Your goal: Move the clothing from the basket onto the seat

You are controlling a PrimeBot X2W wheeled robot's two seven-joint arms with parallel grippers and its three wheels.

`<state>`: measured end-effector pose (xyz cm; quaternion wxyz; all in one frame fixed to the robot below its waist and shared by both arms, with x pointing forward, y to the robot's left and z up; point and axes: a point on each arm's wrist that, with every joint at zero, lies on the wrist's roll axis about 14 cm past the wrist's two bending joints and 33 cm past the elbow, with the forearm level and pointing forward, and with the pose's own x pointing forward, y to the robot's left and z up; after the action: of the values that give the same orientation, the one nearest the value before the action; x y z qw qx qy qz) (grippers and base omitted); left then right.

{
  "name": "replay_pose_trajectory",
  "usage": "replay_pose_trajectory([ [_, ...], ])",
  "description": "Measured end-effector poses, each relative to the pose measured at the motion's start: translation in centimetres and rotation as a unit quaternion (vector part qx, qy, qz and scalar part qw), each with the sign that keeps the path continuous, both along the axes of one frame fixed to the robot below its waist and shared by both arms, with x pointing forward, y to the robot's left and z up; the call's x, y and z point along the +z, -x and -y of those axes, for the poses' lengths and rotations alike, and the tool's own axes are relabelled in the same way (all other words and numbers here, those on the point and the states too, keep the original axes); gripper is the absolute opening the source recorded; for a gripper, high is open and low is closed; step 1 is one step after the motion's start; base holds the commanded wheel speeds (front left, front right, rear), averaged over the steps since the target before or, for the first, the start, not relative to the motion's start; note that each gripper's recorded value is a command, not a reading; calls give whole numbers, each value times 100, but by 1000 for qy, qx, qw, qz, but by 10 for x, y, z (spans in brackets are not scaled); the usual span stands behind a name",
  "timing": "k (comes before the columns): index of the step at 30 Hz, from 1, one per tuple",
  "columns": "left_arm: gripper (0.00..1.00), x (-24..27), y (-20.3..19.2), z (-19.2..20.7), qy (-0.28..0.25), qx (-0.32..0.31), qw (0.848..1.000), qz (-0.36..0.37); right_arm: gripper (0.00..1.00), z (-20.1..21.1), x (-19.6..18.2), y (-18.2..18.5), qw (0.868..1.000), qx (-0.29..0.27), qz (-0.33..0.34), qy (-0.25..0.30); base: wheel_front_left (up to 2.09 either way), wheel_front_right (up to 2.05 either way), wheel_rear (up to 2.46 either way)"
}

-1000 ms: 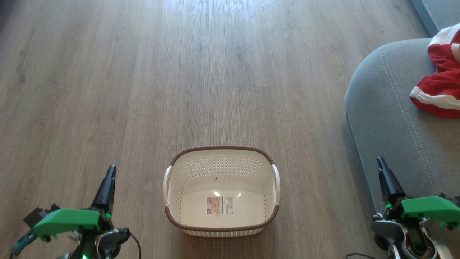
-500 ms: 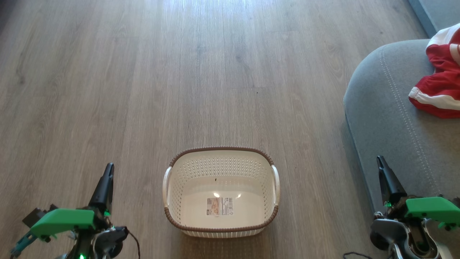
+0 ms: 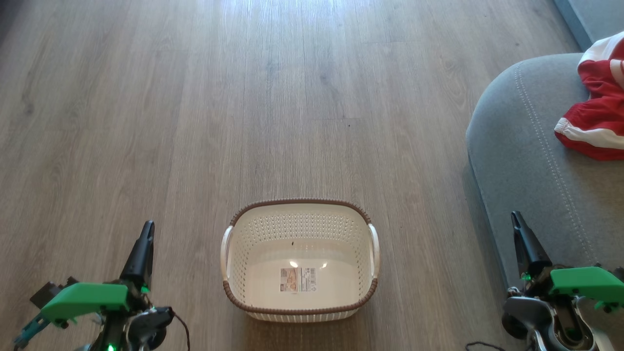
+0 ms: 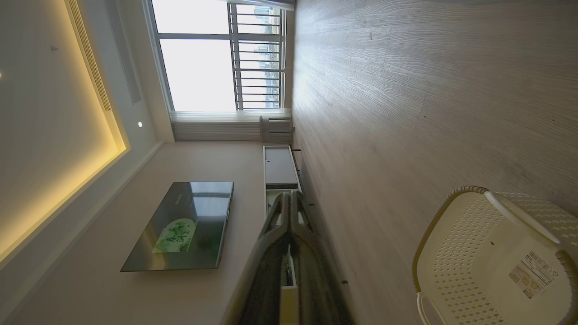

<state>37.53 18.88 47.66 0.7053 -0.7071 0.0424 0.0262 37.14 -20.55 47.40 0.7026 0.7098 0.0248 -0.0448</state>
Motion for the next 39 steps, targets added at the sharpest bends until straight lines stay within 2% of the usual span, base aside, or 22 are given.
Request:
replay_pose_trajectory([
  [39,0,0,0,0,0,0,1000,0,0,0,0,0,1000,0,0,0,0,0,0],
])
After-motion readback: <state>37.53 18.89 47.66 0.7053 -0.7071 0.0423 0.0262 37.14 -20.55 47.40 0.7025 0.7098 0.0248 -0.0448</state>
